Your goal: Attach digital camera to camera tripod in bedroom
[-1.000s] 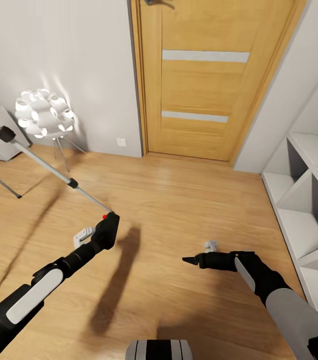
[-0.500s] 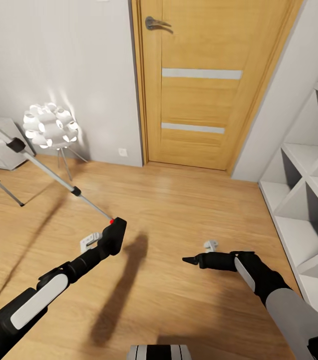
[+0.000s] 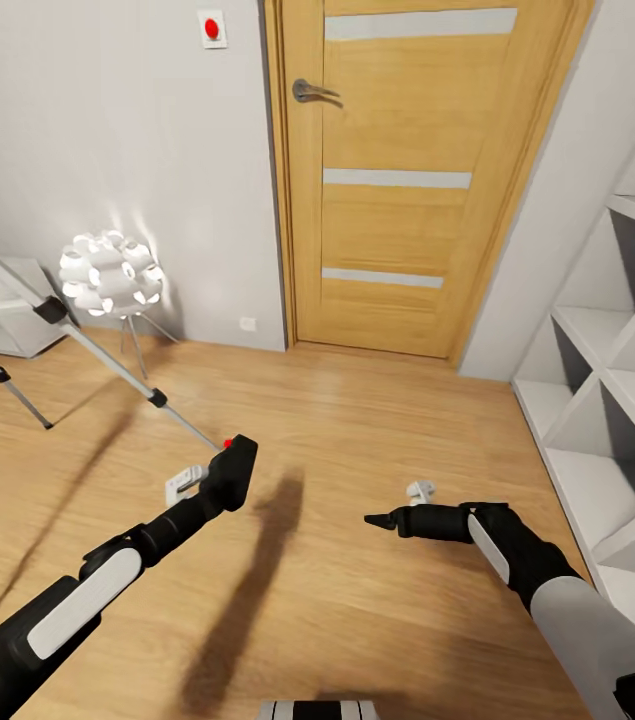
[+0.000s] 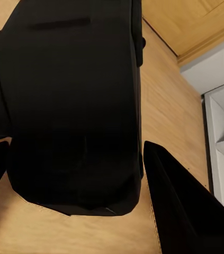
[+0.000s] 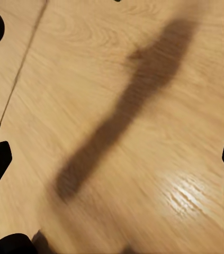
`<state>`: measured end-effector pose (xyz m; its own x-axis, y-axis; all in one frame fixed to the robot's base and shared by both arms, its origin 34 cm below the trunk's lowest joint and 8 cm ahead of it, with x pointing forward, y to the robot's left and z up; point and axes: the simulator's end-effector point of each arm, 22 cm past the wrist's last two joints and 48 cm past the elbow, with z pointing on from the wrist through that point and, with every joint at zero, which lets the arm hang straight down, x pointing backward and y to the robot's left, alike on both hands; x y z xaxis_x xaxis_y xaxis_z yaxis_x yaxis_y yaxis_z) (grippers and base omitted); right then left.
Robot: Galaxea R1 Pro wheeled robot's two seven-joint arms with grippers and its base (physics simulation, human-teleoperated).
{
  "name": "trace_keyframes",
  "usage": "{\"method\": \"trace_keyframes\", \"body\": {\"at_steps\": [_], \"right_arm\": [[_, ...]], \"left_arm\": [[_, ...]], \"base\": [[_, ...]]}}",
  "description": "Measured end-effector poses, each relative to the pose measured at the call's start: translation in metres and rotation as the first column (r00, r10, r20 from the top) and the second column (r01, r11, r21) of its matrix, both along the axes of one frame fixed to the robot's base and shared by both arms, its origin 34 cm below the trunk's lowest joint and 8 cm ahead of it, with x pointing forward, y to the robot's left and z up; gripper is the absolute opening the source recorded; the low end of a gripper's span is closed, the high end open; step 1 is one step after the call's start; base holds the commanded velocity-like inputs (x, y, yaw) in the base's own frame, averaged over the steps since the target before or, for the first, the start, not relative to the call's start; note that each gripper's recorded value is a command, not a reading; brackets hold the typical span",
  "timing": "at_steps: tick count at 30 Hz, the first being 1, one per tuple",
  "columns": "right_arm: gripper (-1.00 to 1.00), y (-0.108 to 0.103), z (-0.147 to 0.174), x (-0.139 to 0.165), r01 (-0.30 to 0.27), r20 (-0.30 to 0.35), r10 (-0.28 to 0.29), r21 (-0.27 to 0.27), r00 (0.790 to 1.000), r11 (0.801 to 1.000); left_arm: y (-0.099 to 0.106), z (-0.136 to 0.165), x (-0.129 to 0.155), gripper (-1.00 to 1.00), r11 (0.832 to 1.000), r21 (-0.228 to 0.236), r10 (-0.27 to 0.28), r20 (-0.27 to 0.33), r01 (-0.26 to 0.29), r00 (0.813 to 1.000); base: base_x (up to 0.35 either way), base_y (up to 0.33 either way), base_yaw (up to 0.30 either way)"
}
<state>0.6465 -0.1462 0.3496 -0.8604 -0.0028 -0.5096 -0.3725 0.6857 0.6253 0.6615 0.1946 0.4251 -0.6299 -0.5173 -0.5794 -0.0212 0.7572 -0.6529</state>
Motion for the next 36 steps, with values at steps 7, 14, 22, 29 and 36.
{"method": "trace_keyframes", "body": {"at_steps": [7, 14, 22, 29, 36], "right_arm": [[1.00, -0.001, 0.017, 0.004, 0.001, 0.029, -0.001, 0.000, 1.000, 1.000], [1.00, -0.002, 0.034, 0.008, 0.004, 0.057, -0.004, -0.004, 0.998, 1.000], [1.00, -0.023, 0.037, 0.025, 0.090, 0.097, -0.079, -0.117, 0.992, 0.989], [1.00, -0.032, 0.051, 0.035, 0.132, 0.135, -0.111, -0.156, 0.985, 0.979], [1.00, -0.018, 0.079, 0.030, 0.077, 0.157, -0.064, -0.080, 0.986, 0.994]], "left_arm": [[-0.004, 0.018, 0.002, -1.00, 1.000, -0.008, -0.002, 0.029, 0.002, 1.000], [-0.006, 0.036, 0.003, -1.00, 1.000, -0.010, -0.004, 0.058, 0.004, 0.998], [-0.013, 0.057, 0.003, -1.00, 1.000, -0.019, -0.012, 0.092, 0.014, 0.996], [-0.027, 0.077, 0.001, -1.00, 0.999, -0.036, -0.026, 0.123, 0.030, 0.992], [-0.048, 0.097, -0.002, -1.00, 0.997, -0.066, -0.038, 0.151, 0.048, 0.988]], "base": [[0.000, 0.000, 0.000], [0.000, 0.000, 0.000], [0.000, 0.000, 0.000], [0.000, 0.000, 0.000], [0.000, 0.000, 0.000]]}}
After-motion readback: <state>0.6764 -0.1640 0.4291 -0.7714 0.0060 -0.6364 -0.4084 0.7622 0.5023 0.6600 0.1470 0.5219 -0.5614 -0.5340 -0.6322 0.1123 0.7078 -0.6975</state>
